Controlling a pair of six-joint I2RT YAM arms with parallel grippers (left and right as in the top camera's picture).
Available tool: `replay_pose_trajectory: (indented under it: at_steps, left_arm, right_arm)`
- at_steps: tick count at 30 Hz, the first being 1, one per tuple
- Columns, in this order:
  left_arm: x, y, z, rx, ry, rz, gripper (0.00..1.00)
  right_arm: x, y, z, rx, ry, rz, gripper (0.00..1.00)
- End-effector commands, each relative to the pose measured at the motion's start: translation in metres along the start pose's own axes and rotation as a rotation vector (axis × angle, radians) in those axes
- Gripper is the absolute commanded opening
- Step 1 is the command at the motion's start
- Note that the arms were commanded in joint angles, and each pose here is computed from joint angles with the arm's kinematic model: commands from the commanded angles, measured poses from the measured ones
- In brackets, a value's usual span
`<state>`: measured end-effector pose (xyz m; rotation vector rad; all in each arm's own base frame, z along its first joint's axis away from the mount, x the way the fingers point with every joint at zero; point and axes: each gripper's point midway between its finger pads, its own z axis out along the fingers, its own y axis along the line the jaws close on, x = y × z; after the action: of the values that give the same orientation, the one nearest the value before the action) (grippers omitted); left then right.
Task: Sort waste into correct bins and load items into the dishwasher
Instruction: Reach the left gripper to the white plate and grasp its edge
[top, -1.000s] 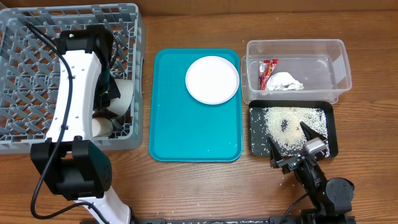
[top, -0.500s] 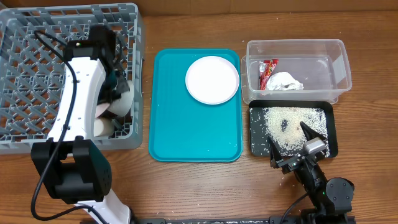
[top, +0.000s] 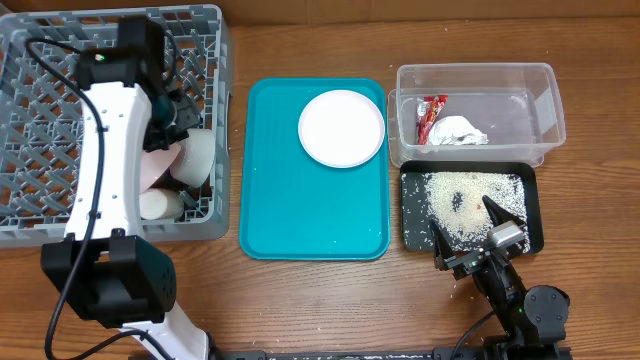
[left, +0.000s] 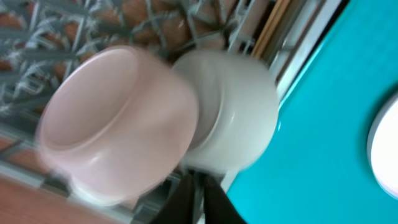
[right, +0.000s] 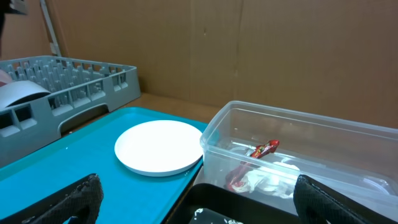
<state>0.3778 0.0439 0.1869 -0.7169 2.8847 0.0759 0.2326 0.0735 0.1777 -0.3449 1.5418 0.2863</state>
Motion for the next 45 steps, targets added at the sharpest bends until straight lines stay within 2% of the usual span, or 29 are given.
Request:
replay_pose_trajectory:
  at_steps: [1, 4, 6, 12, 21, 28, 31, 32, 33, 34, 36, 37, 39, 40, 41, 42, 45]
  left_arm:
    - [0.009, 0.005, -0.014, 0.004, 0.040, 0.083, 0.17]
    - [0.037, 0.021, -0.005, -0.078, 0.156, 0.111, 0.15]
    - [0.048, 0.034, 0.005, -0.151, 0.203, 0.102, 0.05]
    - [0.055, 0.038, 0.043, -0.176, 0.222, 0.104, 0.04]
    - [-0.011, 0.012, 0.050, -0.078, -0.052, 0.065, 0.04]
    - [-0.041, -0.019, 0.001, 0.091, -0.160, 0.039, 0.04]
    - [-0.045, -0.026, -0.037, 0.153, -0.187, 0.042, 0.04]
    - [-0.043, -0.024, -0.046, 0.152, -0.186, 0.046, 0.08]
    - [-0.039, -0.022, -0.053, 0.148, -0.180, 0.054, 0.19]
    - [-0.033, -0.018, -0.060, 0.135, -0.165, 0.073, 0.36]
    - [-0.023, -0.007, -0.063, 0.083, -0.131, 0.106, 0.65]
    - [-0.017, 0.000, -0.062, 0.050, -0.108, 0.120, 0.68]
    - [-0.004, 0.015, -0.059, -0.031, -0.052, 0.143, 0.69]
    - [0.001, 0.022, -0.057, -0.063, -0.029, 0.152, 0.65]
    - [0.007, 0.030, -0.057, -0.104, -0.004, 0.159, 0.52]
    - [0.008, 0.032, -0.057, -0.118, -0.002, 0.162, 0.49]
    - [0.017, 0.016, -0.068, -0.074, -0.023, 0.224, 0.49]
  right_arm:
    - [0.002, -0.001, 0.000, 0.004, -0.004, 0.002, 1.00]
    - [0.002, -0.001, 0.000, 0.004, -0.004, 0.002, 1.00]
    - [0.002, -0.001, 0.000, 0.004, -0.004, 0.002, 1.00]
    - [0.002, -0.001, 0.000, 0.004, -0.004, 0.002, 0.99]
    - [0.002, -0.001, 0.000, 0.004, -0.004, 0.002, 1.00]
    - [0.002, -0.001, 0.000, 0.004, -0.004, 0.002, 1.00]
    - [0.002, -0.001, 0.000, 0.004, -0.004, 0.002, 1.00]
    - [0.002, -0.001, 0.000, 0.004, -0.004, 0.002, 1.00]
    - [0.002, -0.001, 0.000, 0.004, -0.004, 0.002, 1.00]
    - [0.002, -0.001, 0.000, 0.004, -0.004, 0.002, 1.00]
    - [0.002, -0.001, 0.000, 0.004, -0.004, 0.002, 0.99]
    - [0.002, -0.001, 0.000, 0.004, -0.004, 0.002, 1.00]
    - [0.002, -0.001, 0.000, 0.004, -0.004, 0.002, 1.00]
    - [0.002, -0.001, 0.000, 0.004, -0.004, 0.002, 1.00]
    - [0.002, -0.001, 0.000, 0.004, -0.004, 0.002, 1.00]
    - [0.002, -0.001, 0.000, 0.004, -0.004, 0.002, 1.00]
    - [0.002, -0.001, 0.000, 0.004, -0.004, 0.002, 1.00]
